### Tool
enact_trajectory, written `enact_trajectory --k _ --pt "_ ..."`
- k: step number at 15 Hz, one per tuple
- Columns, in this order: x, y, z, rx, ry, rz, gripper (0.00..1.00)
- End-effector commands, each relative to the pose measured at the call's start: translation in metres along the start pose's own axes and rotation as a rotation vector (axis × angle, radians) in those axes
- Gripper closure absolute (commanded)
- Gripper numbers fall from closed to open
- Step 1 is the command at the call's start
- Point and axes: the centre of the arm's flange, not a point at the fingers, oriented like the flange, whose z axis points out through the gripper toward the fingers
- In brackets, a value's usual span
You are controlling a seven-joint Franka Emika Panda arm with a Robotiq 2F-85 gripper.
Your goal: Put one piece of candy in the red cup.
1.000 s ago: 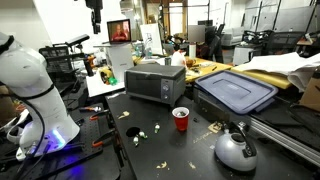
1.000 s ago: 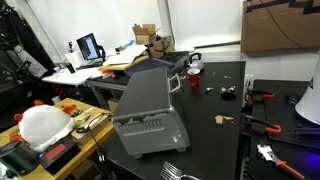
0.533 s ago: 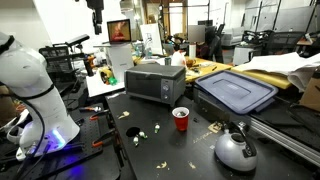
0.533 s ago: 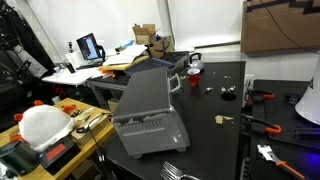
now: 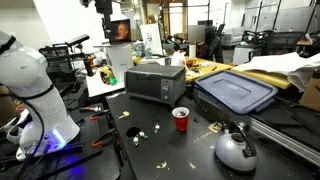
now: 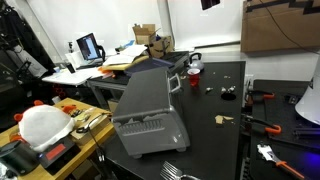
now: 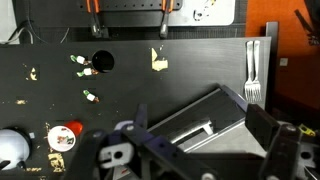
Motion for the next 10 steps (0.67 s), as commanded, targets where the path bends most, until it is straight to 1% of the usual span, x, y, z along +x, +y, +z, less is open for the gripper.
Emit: enact_trajectory --k 1,6,10 --pt "0.017 0.016 0.019 0.019 0.02 0.067 0.0" --pt "0.047 0.043 0.052 0.03 0.057 0.144 0.0" --pt "0.067 0.062 0.079 0.034 0.077 0.228 0.0"
